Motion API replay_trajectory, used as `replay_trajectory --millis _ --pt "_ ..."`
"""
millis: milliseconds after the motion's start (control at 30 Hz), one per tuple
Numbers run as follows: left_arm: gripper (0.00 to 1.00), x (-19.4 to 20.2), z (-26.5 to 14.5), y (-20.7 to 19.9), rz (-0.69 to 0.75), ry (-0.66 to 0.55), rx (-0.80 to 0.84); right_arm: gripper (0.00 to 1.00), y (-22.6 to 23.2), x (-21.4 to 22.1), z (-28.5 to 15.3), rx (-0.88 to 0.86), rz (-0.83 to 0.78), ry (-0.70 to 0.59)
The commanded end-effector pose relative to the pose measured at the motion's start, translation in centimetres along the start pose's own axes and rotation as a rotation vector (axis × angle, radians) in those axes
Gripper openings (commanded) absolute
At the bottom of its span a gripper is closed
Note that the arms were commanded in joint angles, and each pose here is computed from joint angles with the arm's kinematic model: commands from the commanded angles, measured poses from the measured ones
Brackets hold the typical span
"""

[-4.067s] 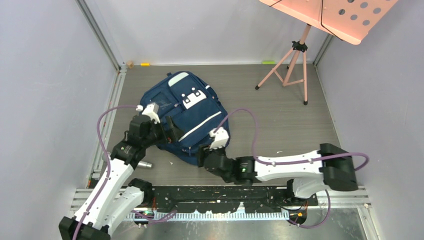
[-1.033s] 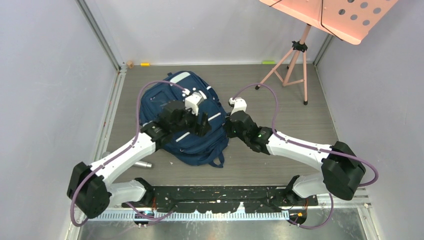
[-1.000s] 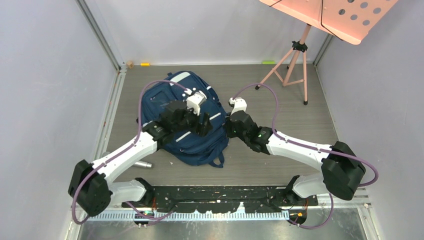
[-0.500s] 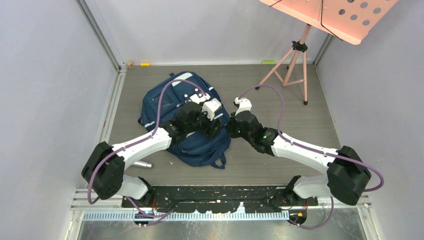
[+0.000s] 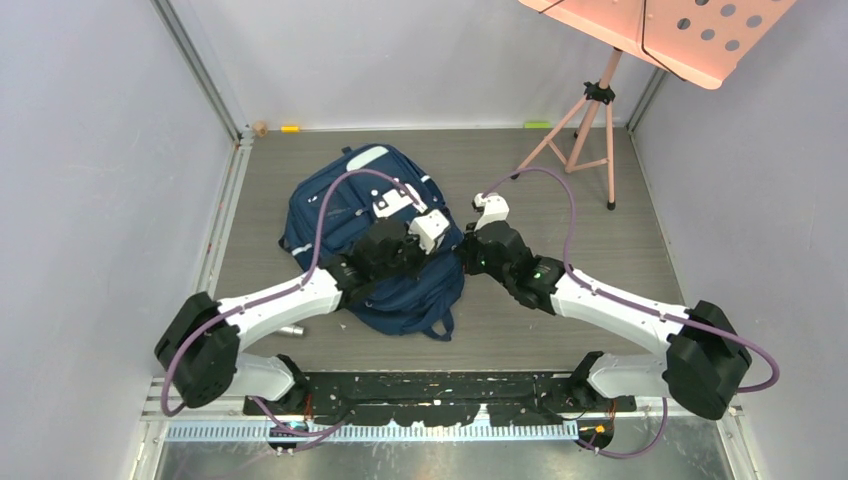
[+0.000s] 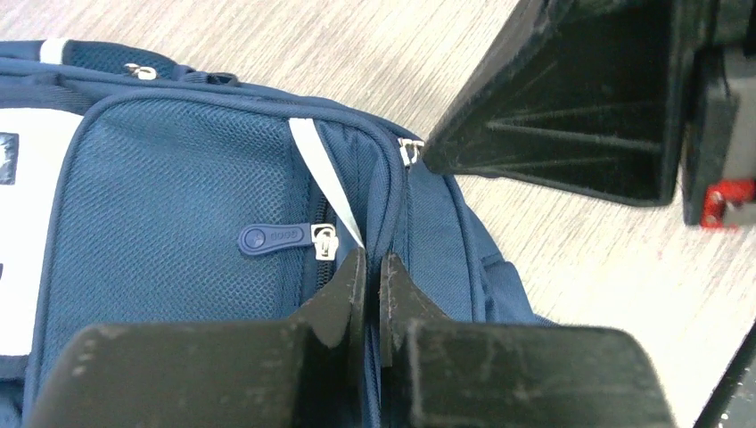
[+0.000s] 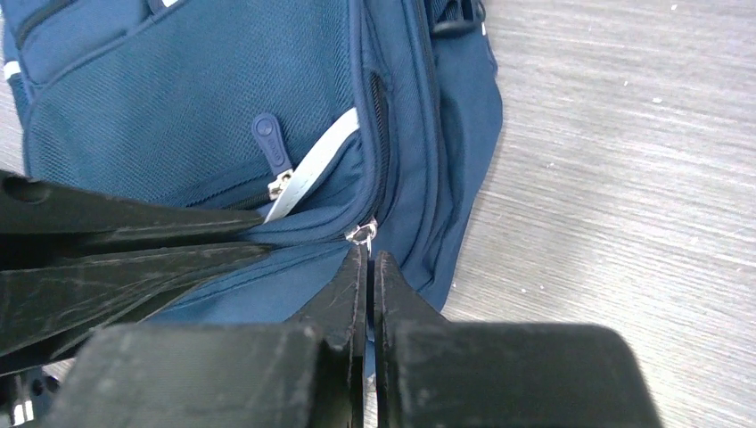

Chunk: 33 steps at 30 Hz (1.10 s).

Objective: Pack the student bag
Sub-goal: Zip the student bag at the center of the board.

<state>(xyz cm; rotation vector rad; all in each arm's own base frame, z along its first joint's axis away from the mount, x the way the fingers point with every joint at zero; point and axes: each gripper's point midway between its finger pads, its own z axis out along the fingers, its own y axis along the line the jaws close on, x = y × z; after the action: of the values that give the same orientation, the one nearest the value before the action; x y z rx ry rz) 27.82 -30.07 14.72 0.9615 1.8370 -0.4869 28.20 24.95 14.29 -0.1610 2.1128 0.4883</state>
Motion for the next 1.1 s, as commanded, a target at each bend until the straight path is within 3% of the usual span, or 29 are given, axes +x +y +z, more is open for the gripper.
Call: replay_trajectory --millis 0,200,433,767,1067 --pt "0.00 1.4 -3.1 1.8 -0.060 0.011 -0.120 0.00 -4.5 -4.5 -1.7 0.178 -0.066 -0.131" --pt "0.00 3.1 -5.7 1.6 -0.168 0.022 -0.153 0.00 -7.5 -5.8 -0.9 0.249 -0.049 -0.122" --pt "0.00 3.7 -8.0 0.3 -0.180 0.017 -0.097 0.00 -5.3 -6.8 1.8 0.064 -0.098 -0.061" --pt "0.00 4.1 -9.4 -1.0 -0.210 0.034 -0.038 0.00 -4.8 -8.5 5.8 -0.016 -0.126 -0.038" --pt "0.00 4.5 -10.2 -1.5 -0.237 0.027 -0.021 0.00 -5.0 -8.1 9.6 -0.111 -0.119 0.088"
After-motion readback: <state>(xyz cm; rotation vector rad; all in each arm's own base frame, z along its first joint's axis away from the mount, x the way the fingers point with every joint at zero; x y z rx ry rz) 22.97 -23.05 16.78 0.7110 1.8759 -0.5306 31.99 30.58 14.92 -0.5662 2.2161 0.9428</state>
